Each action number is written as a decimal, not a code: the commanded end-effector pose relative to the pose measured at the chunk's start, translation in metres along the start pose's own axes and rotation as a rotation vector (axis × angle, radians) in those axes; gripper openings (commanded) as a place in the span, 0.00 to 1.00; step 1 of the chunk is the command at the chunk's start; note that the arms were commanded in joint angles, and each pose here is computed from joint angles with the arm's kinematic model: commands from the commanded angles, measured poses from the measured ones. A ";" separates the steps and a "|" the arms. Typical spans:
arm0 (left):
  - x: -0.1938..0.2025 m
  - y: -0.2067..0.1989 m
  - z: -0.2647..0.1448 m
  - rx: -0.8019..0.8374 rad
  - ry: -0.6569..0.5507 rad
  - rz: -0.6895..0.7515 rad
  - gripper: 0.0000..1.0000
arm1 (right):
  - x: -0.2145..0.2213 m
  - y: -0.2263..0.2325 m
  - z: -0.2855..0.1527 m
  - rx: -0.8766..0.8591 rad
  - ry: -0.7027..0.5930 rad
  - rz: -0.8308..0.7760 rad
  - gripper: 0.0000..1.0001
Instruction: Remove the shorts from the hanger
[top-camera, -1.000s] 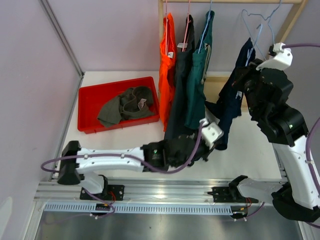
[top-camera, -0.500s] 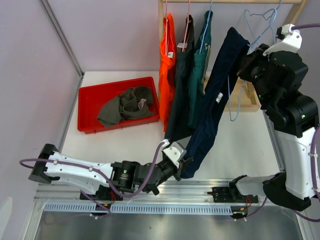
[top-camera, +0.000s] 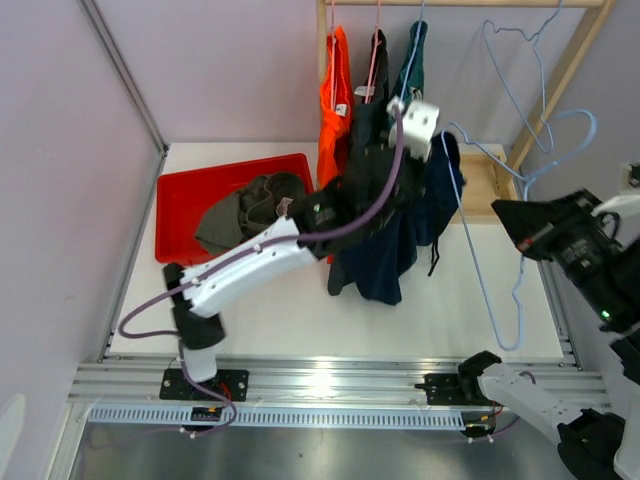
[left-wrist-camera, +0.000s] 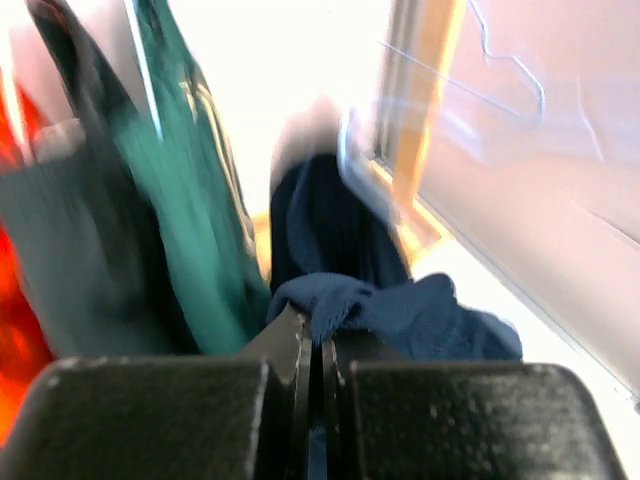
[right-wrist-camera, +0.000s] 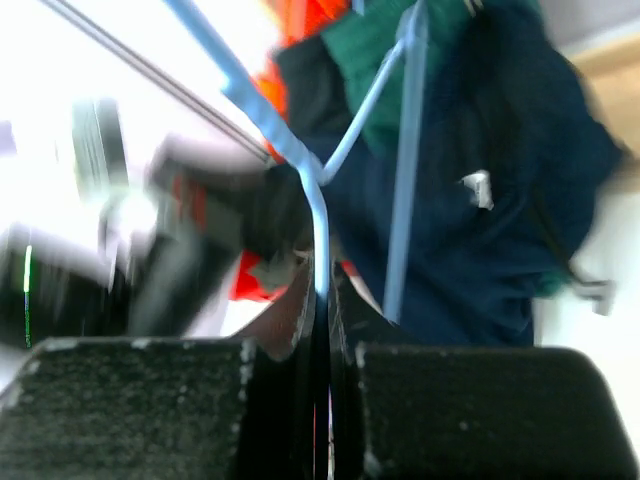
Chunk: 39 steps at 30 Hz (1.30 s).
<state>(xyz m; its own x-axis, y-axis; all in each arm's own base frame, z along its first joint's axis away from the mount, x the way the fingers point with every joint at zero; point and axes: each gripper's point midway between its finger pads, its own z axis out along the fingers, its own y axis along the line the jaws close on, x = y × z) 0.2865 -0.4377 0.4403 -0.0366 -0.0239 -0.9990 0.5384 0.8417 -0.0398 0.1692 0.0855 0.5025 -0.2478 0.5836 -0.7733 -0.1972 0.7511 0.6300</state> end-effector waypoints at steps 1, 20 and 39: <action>-0.094 0.029 0.005 -0.027 -0.123 0.033 0.00 | -0.014 0.031 -0.033 -0.128 0.010 0.071 0.00; -0.209 0.316 -0.139 -0.608 -0.343 0.094 0.00 | -0.018 0.025 0.046 -0.056 0.010 -0.048 0.00; 0.015 0.415 -0.035 -0.619 0.029 -0.097 0.00 | 0.001 -0.002 0.108 0.025 0.030 -0.099 0.00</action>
<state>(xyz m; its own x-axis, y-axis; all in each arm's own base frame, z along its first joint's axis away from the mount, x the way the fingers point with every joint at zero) 0.4809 -0.0630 0.3674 -0.2495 0.0007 -0.9684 -0.0898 0.9957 0.0238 0.2691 0.1203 0.4732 -0.3330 0.4811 -0.8110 -0.1589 0.8191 0.5512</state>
